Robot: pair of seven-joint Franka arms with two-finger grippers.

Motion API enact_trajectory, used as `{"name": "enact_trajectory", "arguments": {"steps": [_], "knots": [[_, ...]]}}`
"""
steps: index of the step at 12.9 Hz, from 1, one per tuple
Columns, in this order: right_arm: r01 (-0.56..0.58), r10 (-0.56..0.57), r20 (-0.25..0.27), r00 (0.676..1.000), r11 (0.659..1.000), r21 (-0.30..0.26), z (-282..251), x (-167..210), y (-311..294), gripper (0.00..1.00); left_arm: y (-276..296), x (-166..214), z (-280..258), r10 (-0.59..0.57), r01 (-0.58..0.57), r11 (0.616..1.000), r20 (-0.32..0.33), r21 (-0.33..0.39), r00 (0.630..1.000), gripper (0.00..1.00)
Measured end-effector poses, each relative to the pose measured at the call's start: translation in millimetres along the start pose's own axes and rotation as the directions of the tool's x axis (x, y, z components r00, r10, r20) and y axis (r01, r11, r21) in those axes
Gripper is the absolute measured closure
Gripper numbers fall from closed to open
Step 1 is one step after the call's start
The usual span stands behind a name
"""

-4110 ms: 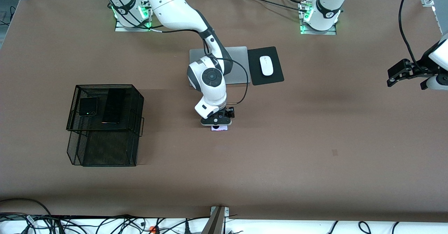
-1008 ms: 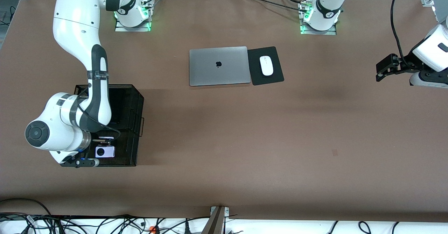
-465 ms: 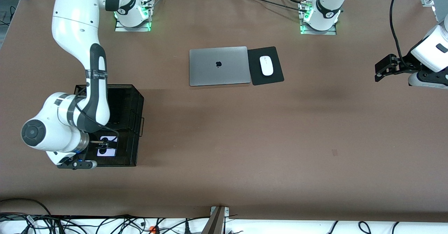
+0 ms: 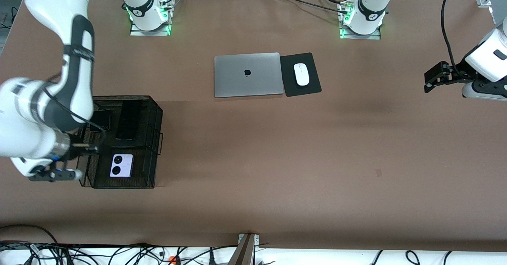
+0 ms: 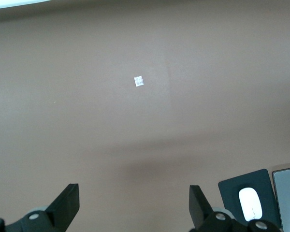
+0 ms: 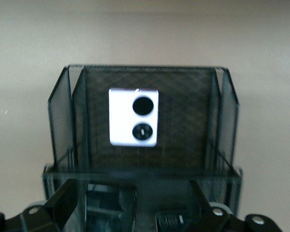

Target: Place phones with both arms

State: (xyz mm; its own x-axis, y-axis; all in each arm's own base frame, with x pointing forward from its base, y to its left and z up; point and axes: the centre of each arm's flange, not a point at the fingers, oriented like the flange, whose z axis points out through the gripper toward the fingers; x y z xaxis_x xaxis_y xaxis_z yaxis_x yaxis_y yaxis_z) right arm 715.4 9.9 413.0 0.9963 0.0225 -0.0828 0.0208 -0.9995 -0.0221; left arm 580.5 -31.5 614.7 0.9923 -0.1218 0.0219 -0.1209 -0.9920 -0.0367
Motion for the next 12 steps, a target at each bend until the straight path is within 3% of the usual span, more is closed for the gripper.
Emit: {"name": "enact_trajectory", "arguments": {"steps": [2,7,12], "knots": [[-0.003,0.002,0.024,1.0,1.0,0.008,-28,-15,8,0.0,0,0,0,0.0,0.0,1.0,0.0,0.0,1.0,0.0],[-0.009,0.012,0.043,0.999,0.998,-0.067,-85,-70,5,0.0,0,0,0,0.0,0.0,1.0,0.0,0.0,1.0,0.0],[-0.004,0.004,0.009,1.0,0.999,-0.054,-134,-138,13,0.0,0,0,0,-0.001,0.001,1.0,0.0,0.0,1.0,0.0]]}}
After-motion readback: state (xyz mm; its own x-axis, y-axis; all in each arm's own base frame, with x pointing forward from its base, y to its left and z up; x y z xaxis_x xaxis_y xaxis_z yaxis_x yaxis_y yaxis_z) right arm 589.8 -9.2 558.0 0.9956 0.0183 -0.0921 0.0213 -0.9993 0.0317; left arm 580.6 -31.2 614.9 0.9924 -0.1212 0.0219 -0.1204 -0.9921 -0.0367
